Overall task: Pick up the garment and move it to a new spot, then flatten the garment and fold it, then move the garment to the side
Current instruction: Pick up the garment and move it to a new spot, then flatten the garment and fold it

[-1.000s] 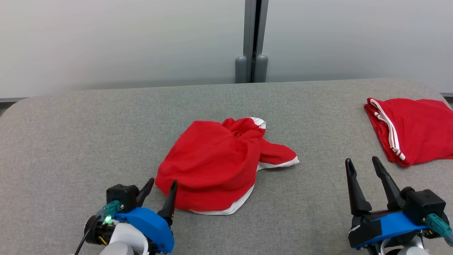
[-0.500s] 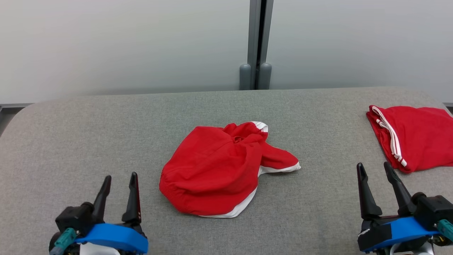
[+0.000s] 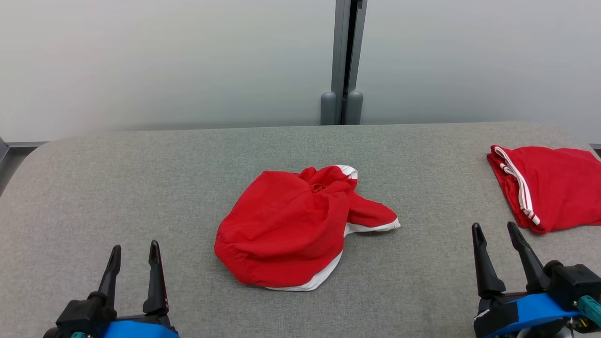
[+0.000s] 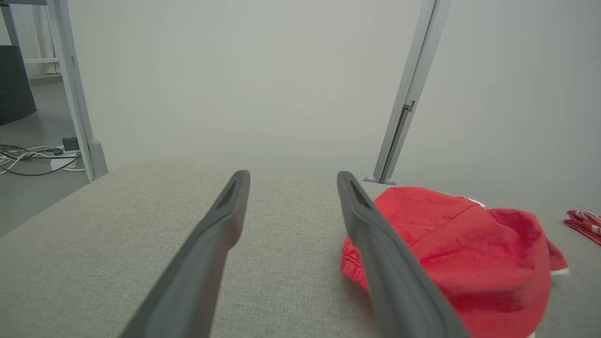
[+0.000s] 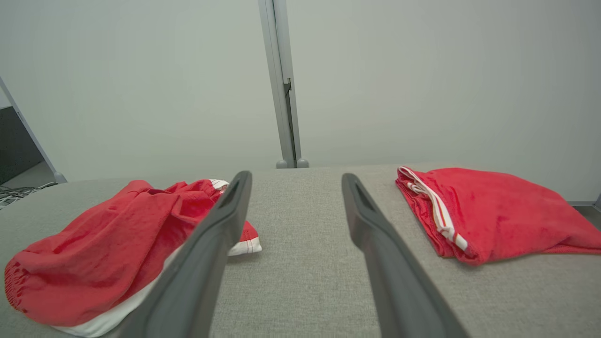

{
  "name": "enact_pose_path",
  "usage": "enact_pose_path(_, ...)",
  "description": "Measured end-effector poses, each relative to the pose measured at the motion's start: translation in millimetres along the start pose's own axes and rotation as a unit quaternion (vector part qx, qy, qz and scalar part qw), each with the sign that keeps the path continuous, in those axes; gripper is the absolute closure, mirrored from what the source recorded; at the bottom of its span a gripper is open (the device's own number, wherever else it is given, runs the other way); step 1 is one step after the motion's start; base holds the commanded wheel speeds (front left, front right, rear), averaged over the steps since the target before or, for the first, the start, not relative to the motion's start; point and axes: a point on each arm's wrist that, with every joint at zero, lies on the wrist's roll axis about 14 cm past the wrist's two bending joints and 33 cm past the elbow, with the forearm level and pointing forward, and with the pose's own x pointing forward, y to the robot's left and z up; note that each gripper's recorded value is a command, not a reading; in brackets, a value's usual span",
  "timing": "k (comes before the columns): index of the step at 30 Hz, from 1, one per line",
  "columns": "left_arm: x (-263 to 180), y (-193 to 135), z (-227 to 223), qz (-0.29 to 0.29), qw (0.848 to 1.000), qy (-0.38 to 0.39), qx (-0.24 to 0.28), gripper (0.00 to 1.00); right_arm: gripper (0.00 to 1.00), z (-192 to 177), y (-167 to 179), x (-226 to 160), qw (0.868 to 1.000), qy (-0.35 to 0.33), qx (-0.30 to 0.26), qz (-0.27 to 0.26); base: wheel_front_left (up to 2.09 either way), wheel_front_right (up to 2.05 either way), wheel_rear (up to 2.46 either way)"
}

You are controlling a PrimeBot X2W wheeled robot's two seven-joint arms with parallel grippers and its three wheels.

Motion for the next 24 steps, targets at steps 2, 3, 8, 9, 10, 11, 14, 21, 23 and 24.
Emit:
enact_pose_path(2, -3.0, 2.7, -6.6, 0.003, 1.000, 0.010, 0.006, 0.00, 0.00, -2.0, -0.2, -0.7, 1.000, 0.003, -0.001, 0.000, 0.00, 0.00, 0.00)
enact_pose_path(3, -5.1, 4.3, -10.8, 0.004, 1.000, 0.017, 0.009, 0.00, 0.00, -3.3, -0.1, -1.2, 1.000, 0.005, -0.003, 0.000, 0.00, 0.00, 0.00)
enact_pose_path(8, -10.8, 6.6, -27.0, 0.002, 0.999, 0.043, 0.014, 0.00, 0.00, -10.9, -0.7, -4.1, 1.000, 0.018, -0.006, -0.001, 0.00, 0.00, 0.00)
enact_pose_path(9, -11.3, 6.6, -28.7, 0.002, 0.999, 0.045, 0.015, 0.00, 0.00, -12.8, -1.1, -5.1, 1.000, 0.021, -0.006, -0.001, 0.00, 0.00, 0.00)
enact_pose_path(10, -11.5, 6.9, -29.8, 0.002, 0.999, 0.047, 0.014, 0.00, 0.00, -13.9, -1.4, -5.7, 1.000, 0.023, -0.007, -0.002, 0.00, 0.00, 0.00)
enact_pose_path(11, -11.6, 6.6, -30.9, 0.001, 0.999, 0.049, 0.015, 0.00, 0.00, -14.3, -1.6, -5.8, 1.000, 0.023, -0.006, -0.002, 0.00, 0.00, 0.00)
enact_pose_path(14, -9.1, 5.7, -29.9, -0.001, 0.999, 0.047, 0.017, 0.00, 0.00, -14.9, -2.6, -6.0, 1.000, 0.024, -0.006, -0.004, 0.00, 0.00, 0.00)
enact_pose_path(21, -7.4, 2.8, -30.6, -0.006, 0.999, 0.047, 0.014, 0.00, 0.00, -16.2, -1.4, -6.3, 1.000, 0.026, -0.002, -0.002, 0.00, 0.00, 0.00)
enact_pose_path(23, -7.6, 2.5, -31.6, -0.006, 0.999, 0.049, 0.013, 0.00, 0.00, -16.3, -1.4, -6.3, 1.000, 0.026, -0.002, -0.002, 0.00, 0.00, 0.00)
enact_pose_path(24, -7.6, 2.4, -32.3, -0.006, 0.999, 0.050, 0.013, 0.00, 0.00, -16.5, -1.2, -6.2, 1.000, 0.026, -0.002, -0.002, 0.00, 0.00, 0.00)
